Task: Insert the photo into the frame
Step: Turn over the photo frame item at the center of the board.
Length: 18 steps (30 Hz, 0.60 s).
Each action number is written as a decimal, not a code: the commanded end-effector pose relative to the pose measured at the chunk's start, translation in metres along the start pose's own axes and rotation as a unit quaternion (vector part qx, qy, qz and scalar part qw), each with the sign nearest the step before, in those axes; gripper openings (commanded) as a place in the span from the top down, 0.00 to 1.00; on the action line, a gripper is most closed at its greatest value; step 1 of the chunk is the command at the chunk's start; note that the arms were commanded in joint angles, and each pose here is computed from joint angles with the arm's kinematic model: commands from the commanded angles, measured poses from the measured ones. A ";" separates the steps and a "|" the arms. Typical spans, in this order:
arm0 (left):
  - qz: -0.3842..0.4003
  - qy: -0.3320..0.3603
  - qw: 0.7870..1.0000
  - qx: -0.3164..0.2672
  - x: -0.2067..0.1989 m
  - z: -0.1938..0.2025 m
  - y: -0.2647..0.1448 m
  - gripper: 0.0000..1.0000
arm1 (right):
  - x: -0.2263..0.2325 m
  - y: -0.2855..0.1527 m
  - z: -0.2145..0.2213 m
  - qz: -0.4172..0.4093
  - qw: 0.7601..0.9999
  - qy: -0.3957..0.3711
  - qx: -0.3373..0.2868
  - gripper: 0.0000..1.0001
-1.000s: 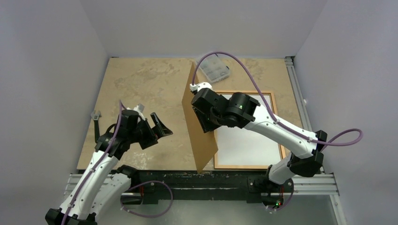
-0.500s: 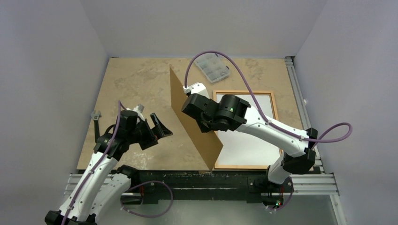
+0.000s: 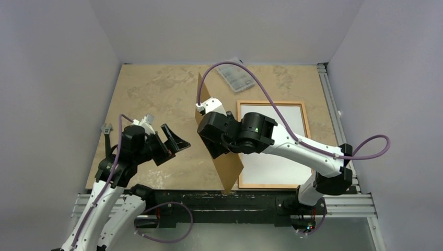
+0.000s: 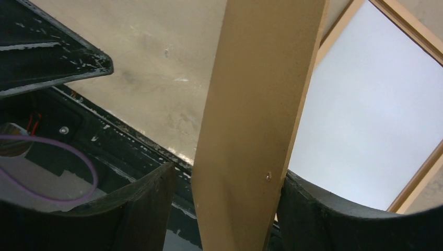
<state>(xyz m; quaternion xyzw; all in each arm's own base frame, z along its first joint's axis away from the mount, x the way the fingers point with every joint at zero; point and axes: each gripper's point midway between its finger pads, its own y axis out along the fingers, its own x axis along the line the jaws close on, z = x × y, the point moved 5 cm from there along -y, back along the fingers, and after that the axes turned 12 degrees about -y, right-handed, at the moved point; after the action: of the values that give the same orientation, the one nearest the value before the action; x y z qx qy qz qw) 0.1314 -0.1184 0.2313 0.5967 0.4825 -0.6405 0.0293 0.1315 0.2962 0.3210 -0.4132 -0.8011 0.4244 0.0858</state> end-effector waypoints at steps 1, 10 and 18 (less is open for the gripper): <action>0.053 -0.001 0.999 -0.005 -0.023 0.000 -0.014 0.01 | 0.008 -0.021 -0.023 -0.049 0.997 0.018 -0.062 0.35; 0.085 0.002 0.996 -0.016 -0.034 0.001 -0.029 0.00 | 0.035 -0.034 -0.036 -0.157 0.982 0.021 -0.099 0.32; 0.148 0.006 0.988 -0.032 -0.053 0.003 -0.052 0.00 | 0.048 -0.040 -0.036 -0.213 0.970 0.027 -0.115 0.27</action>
<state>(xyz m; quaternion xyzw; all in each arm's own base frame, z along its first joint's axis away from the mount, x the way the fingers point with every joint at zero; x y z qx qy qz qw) 0.1163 -0.1178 0.2715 0.6347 0.4448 -0.6242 0.0988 0.1029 0.3351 0.3484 -0.2871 -0.8877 0.3317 0.1398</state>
